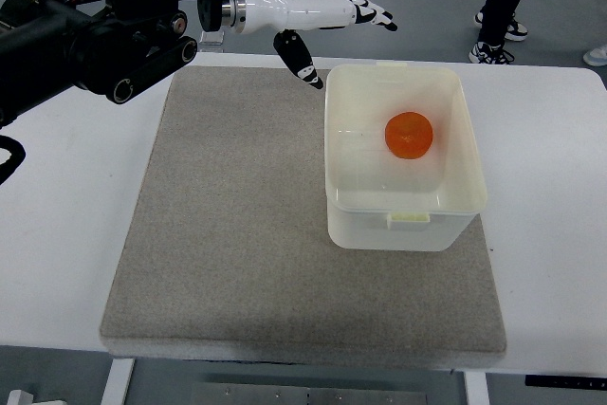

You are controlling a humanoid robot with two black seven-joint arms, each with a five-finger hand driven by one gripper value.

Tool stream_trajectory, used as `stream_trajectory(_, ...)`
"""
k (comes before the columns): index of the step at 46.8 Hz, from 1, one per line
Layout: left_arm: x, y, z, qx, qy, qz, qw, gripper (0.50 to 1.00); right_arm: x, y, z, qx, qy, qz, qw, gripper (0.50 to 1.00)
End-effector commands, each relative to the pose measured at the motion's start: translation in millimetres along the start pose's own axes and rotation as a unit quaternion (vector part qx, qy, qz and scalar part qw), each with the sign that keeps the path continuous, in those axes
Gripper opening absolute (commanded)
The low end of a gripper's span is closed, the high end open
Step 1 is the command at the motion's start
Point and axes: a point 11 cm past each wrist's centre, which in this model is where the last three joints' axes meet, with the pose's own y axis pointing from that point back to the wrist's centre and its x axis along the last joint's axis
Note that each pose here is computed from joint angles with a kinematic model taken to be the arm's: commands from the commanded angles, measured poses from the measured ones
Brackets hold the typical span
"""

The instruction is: Put orange in box with left hand

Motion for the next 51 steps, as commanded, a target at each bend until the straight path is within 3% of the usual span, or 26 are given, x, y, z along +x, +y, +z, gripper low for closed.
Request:
stream_trajectory(1, -9, 9, -13, 0.019, 0.007, -0.002, 1.000, 0.986, 0, 0, 0, 0.000, 0.000, 0.000, 1.000, 0.944)
stream_trajectory(18, -8, 41, -63, 0.104, 0.023, 0.019, 0.994, 0.979, 0, 0, 0, 0.000, 0.000, 0.000, 1.000, 0.944)
stream_trajectory(25, 3, 56, -79, 0.134, 0.025, 0.078, 0.988, 0.979, 0, 0, 0, 0.000, 0.000, 0.000, 1.000, 0.944)
stream_trajectory(30, -8, 68, -91, 0.161, 0.049, 0.118, 0.979, 0.981, 0, 0, 1, -0.001, 0.000, 0.000, 1.000, 0.944)
stream_trajectory(43, 5, 88, -111, 0.195, 0.188, 0.257, 0.928, 0.973, 0, 0, 0, 0.000, 0.000, 0.000, 1.000, 0.944)
stream_trajectory(51, 13, 96, -118, 0.197, 0.262, 0.325, 0.887, 0.930, 0, 0, 1, -0.001, 0.000, 0.001, 1.000, 0.944)
